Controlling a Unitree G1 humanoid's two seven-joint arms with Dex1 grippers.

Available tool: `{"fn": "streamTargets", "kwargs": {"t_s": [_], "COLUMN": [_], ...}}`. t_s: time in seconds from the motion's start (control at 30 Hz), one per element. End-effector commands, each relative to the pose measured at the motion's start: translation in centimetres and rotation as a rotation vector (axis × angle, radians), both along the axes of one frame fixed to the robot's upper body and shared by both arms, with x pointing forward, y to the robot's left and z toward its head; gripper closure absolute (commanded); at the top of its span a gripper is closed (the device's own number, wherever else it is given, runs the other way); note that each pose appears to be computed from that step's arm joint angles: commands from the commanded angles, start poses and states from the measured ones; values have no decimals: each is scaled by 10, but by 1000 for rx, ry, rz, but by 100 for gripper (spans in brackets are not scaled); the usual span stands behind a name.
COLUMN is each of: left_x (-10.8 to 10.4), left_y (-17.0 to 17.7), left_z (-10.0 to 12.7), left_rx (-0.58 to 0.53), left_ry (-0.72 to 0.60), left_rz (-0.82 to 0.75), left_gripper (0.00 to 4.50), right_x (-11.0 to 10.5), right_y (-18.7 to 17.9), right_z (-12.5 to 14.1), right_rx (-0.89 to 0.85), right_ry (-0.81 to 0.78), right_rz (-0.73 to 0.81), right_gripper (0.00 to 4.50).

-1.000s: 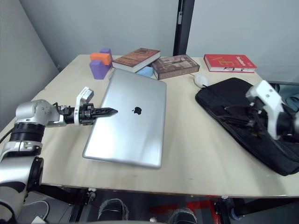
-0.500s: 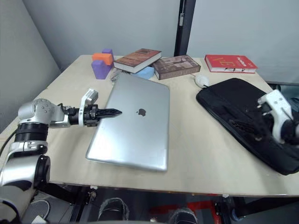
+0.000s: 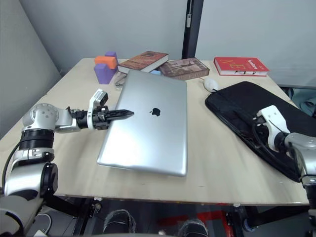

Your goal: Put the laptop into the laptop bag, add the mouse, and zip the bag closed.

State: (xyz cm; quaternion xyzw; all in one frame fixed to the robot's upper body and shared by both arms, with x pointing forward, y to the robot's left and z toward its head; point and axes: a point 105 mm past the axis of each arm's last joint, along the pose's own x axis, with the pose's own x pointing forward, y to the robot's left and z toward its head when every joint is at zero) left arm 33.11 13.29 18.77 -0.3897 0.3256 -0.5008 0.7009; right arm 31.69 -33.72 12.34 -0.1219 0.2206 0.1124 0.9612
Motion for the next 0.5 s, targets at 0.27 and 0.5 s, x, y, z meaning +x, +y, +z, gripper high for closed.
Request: {"fn": "streamTargets", "kwargs": {"t_s": [0.27, 0.5], "left_x": [-3, -1], "left_y": [2, 2], "left_z": [35, 36], "left_rx": [-98, -102], "left_ry": [-110, -112], "left_rz": [-14, -1], "left_gripper": [413, 413], "right_x": [10, 11], "right_y": [-9, -10], "right_z": [-3, -10], "right_rx": [-40, -91], "right_ry": [-4, 33], "right_rz": [-23, -16], "right_gripper": [7, 117]}}
